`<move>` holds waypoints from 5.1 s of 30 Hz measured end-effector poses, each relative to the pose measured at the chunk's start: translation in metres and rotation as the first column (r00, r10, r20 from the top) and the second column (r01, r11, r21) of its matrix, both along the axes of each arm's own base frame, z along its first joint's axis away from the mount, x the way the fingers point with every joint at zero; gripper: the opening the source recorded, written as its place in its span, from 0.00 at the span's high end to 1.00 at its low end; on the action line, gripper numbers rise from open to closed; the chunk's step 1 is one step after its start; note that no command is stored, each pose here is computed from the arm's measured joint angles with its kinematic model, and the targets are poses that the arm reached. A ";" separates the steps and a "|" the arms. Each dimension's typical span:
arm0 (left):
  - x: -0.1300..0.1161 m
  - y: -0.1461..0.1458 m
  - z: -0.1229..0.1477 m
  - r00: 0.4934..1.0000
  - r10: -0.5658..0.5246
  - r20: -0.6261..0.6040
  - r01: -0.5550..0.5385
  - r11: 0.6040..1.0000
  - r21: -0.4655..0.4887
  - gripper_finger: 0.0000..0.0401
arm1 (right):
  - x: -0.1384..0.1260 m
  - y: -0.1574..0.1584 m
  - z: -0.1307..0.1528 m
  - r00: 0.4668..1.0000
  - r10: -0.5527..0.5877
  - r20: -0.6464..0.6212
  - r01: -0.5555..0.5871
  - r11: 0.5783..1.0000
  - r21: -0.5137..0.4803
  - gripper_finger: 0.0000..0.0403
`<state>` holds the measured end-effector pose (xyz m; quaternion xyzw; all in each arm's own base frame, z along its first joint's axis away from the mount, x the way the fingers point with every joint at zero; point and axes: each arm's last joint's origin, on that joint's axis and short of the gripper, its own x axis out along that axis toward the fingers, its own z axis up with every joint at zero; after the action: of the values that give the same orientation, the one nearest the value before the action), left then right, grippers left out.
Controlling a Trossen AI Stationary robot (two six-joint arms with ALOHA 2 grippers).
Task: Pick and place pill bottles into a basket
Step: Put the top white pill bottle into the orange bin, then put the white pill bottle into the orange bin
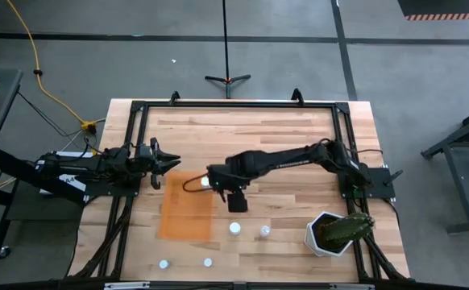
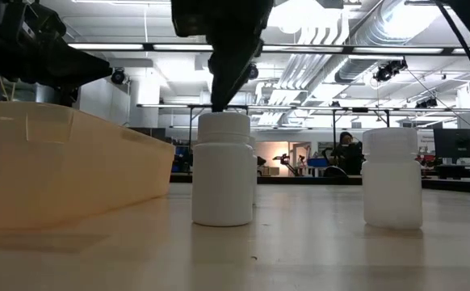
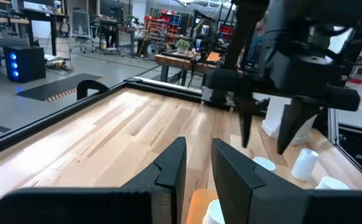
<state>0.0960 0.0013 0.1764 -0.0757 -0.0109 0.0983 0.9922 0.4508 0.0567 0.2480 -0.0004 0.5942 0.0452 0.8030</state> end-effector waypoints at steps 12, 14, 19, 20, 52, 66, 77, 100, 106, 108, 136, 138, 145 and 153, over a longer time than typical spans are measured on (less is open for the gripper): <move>0.000 0.000 0.000 1.000 0.000 0.000 0.000 1.000 0.000 0.72 | -0.005 0.026 -0.013 0.998 0.053 -0.041 -0.057 0.993 -0.102 0.43; 0.000 0.000 0.000 1.000 0.000 -0.001 0.000 1.000 0.000 0.72 | -0.007 0.025 -0.025 0.996 0.048 -0.073 -0.057 0.991 -0.117 0.42; 0.000 0.000 -0.001 1.000 0.000 -0.008 0.000 1.000 0.001 0.72 | -0.010 0.016 -0.045 0.993 -0.004 -0.116 -0.003 0.998 -0.060 0.42; 0.000 0.000 -0.001 1.000 0.000 -0.007 0.000 1.000 0.000 0.72 | -0.010 0.015 -0.049 0.993 -0.004 -0.116 -0.002 0.999 -0.044 0.42; 0.000 0.000 -0.001 1.000 0.000 -0.007 0.000 1.000 0.000 0.72 | 0.009 0.009 -0.010 0.997 0.043 0.071 -0.037 0.996 -0.083 0.59; 0.000 0.000 -0.002 1.000 0.000 -0.018 0.000 1.000 0.001 0.72 | 0.049 0.016 -0.002 0.891 0.201 0.408 -0.185 0.980 -0.078 0.59; 0.000 0.000 -0.002 1.000 0.002 -0.023 -0.002 1.000 0.002 0.72 | 0.058 0.007 -0.040 0.926 0.207 0.314 -0.194 0.978 -0.074 0.59; 0.000 0.000 -0.002 1.000 0.003 -0.023 -0.003 1.000 0.002 0.72 | 0.054 -0.002 -0.043 0.945 0.198 0.259 -0.187 0.980 -0.067 0.45; 0.000 0.000 -0.002 1.000 0.003 -0.023 -0.003 1.000 0.002 0.72 | 0.058 -0.004 -0.029 0.933 0.189 0.307 -0.176 0.982 -0.069 0.45; 0.000 0.000 -0.002 1.000 0.004 -0.023 -0.004 1.000 0.002 0.72 | 0.059 -0.005 -0.013 0.927 0.173 0.333 -0.161 0.985 -0.063 0.46; 0.000 0.000 -0.004 0.999 0.004 -0.043 -0.004 1.000 0.003 0.72 | -0.007 0.130 -0.020 0.970 0.241 0.018 -0.240 0.970 -0.039 0.47; 0.000 0.000 -0.004 0.999 0.004 -0.044 -0.004 1.000 0.003 0.72 | -0.007 0.131 -0.028 0.968 0.249 0.017 -0.248 0.968 -0.047 0.46; 0.000 0.000 -0.004 0.999 0.004 -0.043 -0.004 1.000 0.003 0.72 | -0.002 0.112 -0.035 0.992 0.127 -0.011 -0.127 0.988 -0.087 0.46; 0.000 0.000 -0.004 0.999 0.004 -0.043 -0.004 1.000 0.003 0.72 | -0.001 0.110 -0.035 0.984 0.176 -0.018 -0.177 0.984 -0.034 0.46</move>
<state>0.0959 0.0014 0.1722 -0.0722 0.0102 0.1018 0.9921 0.4498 0.1663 0.2134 -0.0669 0.5986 0.1057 0.7912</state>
